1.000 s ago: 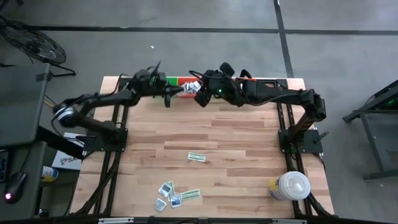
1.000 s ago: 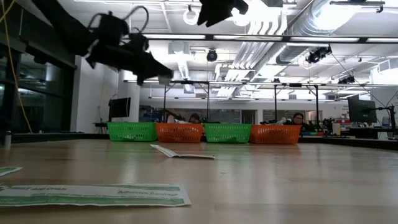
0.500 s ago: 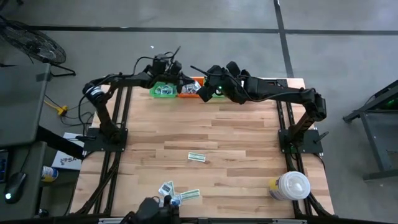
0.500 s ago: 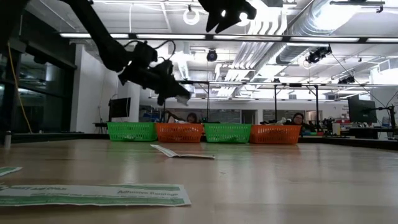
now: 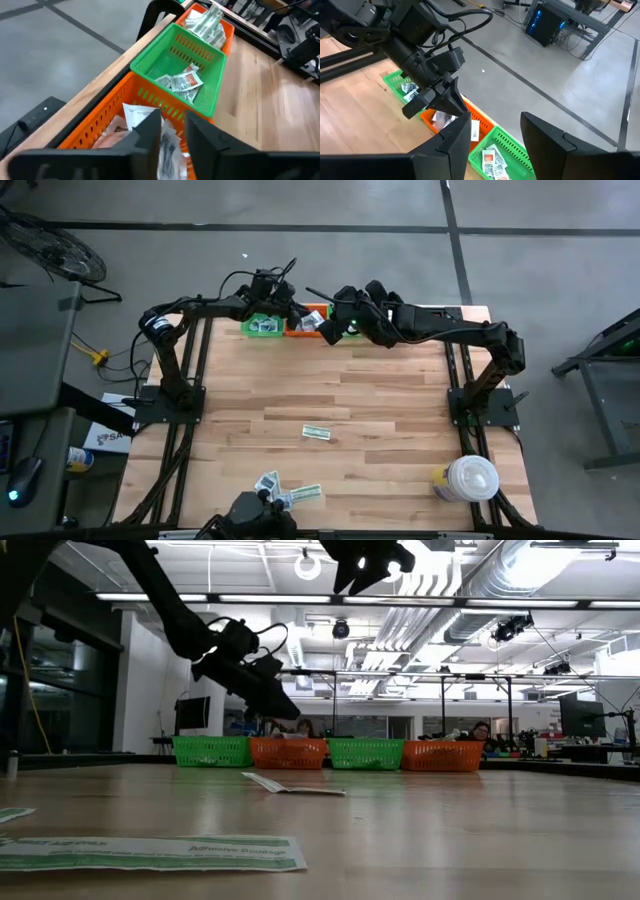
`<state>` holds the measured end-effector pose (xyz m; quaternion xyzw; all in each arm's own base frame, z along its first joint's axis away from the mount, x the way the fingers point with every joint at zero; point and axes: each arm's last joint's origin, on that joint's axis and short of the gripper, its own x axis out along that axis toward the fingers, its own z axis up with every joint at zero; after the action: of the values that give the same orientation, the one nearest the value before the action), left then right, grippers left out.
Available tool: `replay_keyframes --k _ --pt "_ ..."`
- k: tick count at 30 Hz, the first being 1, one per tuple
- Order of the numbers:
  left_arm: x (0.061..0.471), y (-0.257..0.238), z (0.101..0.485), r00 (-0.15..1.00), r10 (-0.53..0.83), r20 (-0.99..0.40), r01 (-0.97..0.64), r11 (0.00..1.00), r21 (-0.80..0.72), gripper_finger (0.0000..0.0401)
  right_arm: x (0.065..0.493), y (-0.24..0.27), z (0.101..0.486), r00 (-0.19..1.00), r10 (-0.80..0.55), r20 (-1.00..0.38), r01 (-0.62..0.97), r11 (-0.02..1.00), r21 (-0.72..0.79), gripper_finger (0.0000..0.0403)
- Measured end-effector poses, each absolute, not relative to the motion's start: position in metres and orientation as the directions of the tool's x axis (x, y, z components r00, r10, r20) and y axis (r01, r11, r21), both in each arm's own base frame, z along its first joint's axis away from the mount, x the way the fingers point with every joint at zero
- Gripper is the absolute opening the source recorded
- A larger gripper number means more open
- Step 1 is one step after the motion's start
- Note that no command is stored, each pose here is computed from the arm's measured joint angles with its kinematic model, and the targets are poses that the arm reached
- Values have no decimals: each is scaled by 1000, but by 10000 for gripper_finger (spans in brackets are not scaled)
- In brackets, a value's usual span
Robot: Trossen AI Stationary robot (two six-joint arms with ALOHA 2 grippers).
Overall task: Pick & Place First Aid Supplies
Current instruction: Put the top gray towelette pack in the left orange bin, then put the top green bandage pack in the right orange bin
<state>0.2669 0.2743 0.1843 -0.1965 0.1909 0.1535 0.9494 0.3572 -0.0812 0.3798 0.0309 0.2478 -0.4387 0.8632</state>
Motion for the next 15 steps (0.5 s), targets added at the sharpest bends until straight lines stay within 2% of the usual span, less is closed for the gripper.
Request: replay_keyframes --k 7,11,15 --pt "266 279 191 910 201 -362 -321 894 -312 159 357 -84 379 522 -706 -479 739 655 -161 165" --pt "260 288 218 951 157 -267 -237 924 -299 165 357 -83 377 561 -640 -525 688 713 -133 165" --pt "251 282 250 976 98 -194 -142 962 -232 153 360 -79 370 623 -500 -601 570 817 -88 165"
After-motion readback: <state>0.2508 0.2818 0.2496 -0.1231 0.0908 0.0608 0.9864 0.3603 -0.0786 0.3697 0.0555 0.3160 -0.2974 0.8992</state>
